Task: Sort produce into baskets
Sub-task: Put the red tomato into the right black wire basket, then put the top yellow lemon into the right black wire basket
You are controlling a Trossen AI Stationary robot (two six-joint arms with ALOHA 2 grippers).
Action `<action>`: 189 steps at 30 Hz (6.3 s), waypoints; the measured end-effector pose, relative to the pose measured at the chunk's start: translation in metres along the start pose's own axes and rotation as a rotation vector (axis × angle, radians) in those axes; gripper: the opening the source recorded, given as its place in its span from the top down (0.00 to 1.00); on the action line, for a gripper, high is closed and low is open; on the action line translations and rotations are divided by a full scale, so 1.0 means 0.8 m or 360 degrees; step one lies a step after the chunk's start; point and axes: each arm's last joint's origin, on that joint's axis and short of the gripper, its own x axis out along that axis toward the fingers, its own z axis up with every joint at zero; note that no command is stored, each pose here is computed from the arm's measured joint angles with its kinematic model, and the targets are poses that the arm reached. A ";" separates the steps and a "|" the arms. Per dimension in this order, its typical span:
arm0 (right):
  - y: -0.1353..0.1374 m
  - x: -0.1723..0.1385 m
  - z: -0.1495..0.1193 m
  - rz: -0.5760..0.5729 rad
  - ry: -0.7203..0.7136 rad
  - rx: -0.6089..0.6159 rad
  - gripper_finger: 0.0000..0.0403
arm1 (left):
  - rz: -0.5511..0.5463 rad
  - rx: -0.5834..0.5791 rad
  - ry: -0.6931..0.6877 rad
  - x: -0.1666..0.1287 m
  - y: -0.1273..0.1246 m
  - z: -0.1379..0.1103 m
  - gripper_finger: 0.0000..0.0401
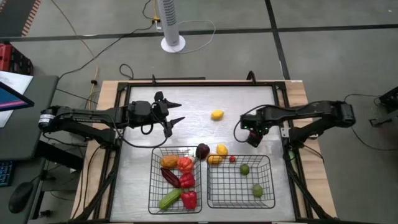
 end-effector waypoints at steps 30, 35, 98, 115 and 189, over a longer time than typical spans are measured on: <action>0.002 0.040 0.050 -0.0090 0.0268 -0.0230 0.20 | -0.0009 0.0023 0.0045 0.000 -0.001 -0.004 0.37; 0.008 -0.030 0.051 0.0030 -0.0046 -0.0209 0.16 | 0.0011 0.0046 0.0041 -0.001 0.000 -0.003 0.37; 0.181 -0.127 -0.011 0.1164 -0.0747 -0.0871 0.16 | -0.0220 0.0049 -0.0215 -0.042 -0.016 0.022 0.37; 0.181 -0.127 -0.011 0.1159 -0.0752 -0.0866 0.16 | -0.0219 0.0049 -0.0215 -0.042 -0.016 0.022 0.37; 0.101 -0.095 0.114 0.0611 -0.1150 -0.0542 0.01 | -0.0153 0.0106 -0.0207 -0.041 -0.015 0.021 0.37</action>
